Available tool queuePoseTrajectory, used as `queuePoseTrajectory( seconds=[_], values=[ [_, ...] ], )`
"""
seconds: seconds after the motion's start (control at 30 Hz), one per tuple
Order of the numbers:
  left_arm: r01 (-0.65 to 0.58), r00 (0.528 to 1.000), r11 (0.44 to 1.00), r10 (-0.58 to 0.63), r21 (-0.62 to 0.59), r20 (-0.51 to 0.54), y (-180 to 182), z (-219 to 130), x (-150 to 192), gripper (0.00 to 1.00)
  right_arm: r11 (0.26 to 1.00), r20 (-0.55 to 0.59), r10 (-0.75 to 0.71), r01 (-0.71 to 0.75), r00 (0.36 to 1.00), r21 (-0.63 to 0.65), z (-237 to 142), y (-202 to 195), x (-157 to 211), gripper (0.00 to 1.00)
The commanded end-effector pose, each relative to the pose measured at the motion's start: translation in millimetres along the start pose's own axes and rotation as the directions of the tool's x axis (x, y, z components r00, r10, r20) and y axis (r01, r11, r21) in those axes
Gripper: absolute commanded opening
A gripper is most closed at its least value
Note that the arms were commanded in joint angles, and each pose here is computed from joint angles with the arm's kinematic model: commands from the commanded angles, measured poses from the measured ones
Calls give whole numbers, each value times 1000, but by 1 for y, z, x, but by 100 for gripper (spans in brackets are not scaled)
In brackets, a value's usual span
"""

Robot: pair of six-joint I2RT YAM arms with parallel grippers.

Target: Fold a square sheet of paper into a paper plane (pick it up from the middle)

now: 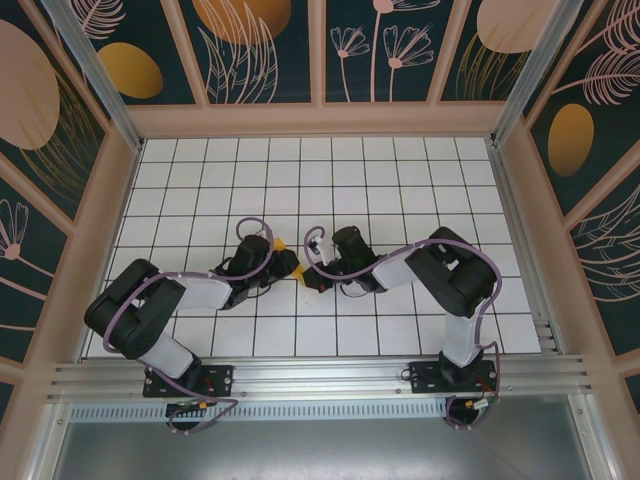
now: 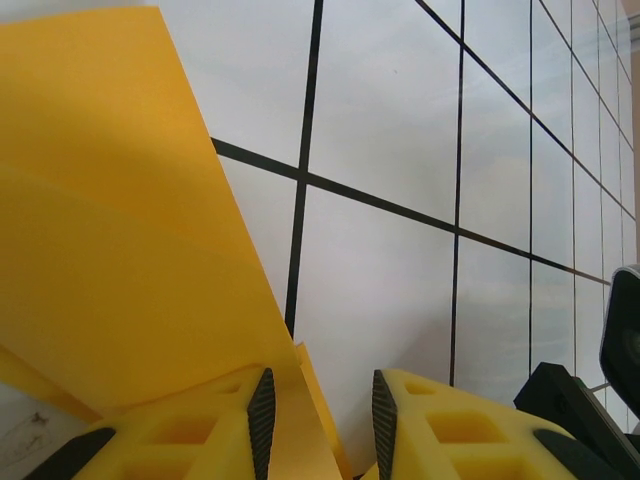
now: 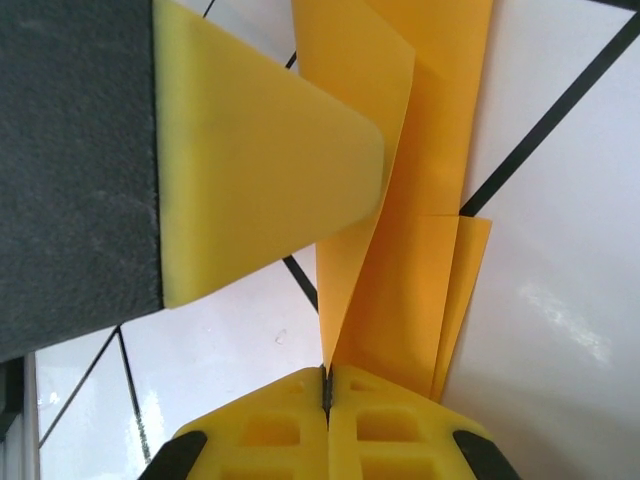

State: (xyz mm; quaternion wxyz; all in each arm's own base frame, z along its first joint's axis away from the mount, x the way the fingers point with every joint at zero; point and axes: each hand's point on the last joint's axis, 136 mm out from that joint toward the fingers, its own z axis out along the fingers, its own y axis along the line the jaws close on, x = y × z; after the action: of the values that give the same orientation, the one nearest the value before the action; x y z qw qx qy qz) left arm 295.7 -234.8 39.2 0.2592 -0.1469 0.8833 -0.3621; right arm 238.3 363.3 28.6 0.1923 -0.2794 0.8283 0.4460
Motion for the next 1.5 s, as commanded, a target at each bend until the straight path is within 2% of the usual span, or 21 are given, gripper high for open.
queuePoseTrajectory(
  seconds=[0.0,0.27,0.67,1.0,1.47],
  values=[
    [-23,999,999,22,34,40,-13,-8,-12,35,994,3,52,-52,999,-96,-7,18,-4,0],
    [-67,997,995,64,80,46,-22,-16,-12,37,966,-32,189,-191,981,-174,-6,27,-7,0],
    [-69,997,995,67,68,29,-12,-13,-5,37,918,-79,369,-376,926,-129,4,1,5,0],
    [-85,996,993,83,87,15,-13,-13,0,37,880,-85,454,-461,887,-114,3,-10,8,0],
    [-110,994,991,110,81,-1,-6,-7,5,35,816,-104,574,-578,812,-8,10,-33,22,0]
  ],
)
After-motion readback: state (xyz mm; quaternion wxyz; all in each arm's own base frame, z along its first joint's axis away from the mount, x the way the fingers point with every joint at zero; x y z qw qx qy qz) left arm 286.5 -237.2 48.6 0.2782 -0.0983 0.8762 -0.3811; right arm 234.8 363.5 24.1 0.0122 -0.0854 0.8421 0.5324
